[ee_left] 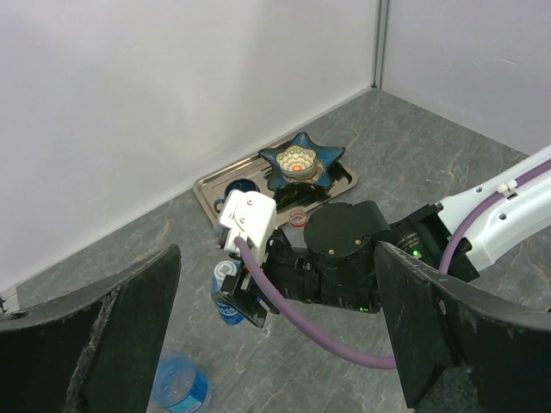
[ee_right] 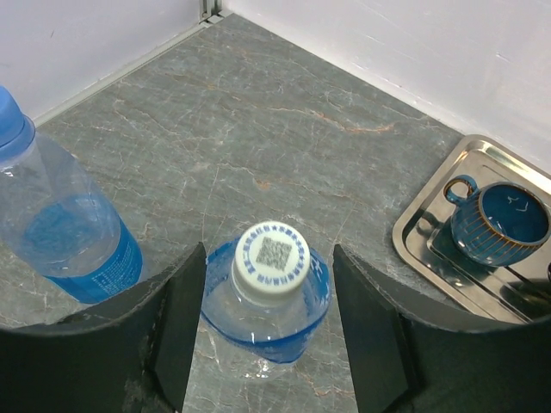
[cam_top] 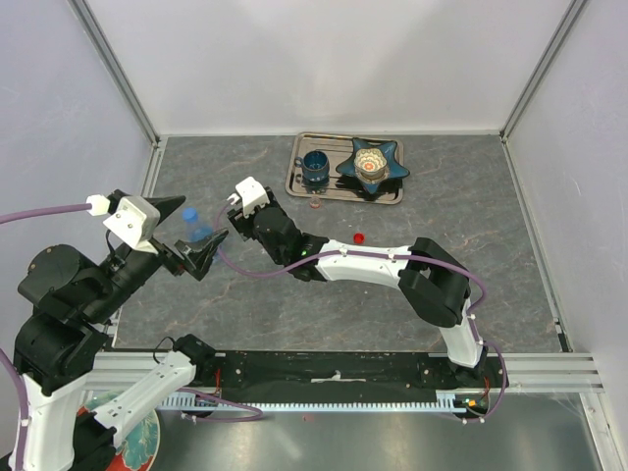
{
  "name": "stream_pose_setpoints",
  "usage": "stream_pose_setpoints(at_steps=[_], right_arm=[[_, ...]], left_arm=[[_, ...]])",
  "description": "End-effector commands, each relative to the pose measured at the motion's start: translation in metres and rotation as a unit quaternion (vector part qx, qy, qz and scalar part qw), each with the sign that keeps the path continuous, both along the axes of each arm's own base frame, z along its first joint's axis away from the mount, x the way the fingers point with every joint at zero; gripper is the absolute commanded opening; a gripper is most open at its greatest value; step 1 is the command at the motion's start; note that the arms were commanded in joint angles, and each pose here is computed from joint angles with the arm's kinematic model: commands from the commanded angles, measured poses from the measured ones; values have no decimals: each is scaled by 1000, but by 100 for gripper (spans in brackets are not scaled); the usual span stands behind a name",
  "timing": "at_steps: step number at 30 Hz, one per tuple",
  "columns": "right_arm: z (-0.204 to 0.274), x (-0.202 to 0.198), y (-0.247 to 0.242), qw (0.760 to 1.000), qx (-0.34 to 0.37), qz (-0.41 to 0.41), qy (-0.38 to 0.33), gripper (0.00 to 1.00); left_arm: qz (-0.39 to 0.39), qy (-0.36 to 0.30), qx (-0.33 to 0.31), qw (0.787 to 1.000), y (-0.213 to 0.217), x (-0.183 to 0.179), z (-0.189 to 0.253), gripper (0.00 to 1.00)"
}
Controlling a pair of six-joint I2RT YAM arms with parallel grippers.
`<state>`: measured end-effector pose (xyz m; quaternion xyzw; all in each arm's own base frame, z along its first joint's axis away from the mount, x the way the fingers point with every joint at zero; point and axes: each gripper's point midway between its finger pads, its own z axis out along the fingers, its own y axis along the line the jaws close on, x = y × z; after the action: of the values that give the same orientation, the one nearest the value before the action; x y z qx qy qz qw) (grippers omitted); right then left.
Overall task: Screw on the bottle caps
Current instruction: Place the plastic bottle at the center of the board, then pick up the bottle cap from the center of the board.
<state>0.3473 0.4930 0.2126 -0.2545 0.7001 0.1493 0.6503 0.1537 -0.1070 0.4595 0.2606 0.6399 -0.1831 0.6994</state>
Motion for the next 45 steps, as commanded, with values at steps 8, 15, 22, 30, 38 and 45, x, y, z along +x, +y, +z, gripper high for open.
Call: stream_pose_setpoints(at_steps=[8,15,22,30,38,45], right_arm=[[65,2,-3,998,53,1,-33,71],[81,2,-9,997,62,-3,-41,76],[127,-7,-30,993,94,-4,-64,83],[190,-30,-130,981,170,-69,-61,84],[179,-48,-339,904,252,-344,-15,76],[138,-92,-428,852,278,-444,19,73]], left_arm=[[-11,4,-19,1000,-3,-5,2,100],[-10,5,-16,1000,-3,-4,1,100],[4,5,-11,1000,-1,4,2,100],[-2,-6,12,1000,-10,19,11,99],[-119,101,97,983,-94,90,-47,91],[-171,135,143,965,-189,151,-74,78]])
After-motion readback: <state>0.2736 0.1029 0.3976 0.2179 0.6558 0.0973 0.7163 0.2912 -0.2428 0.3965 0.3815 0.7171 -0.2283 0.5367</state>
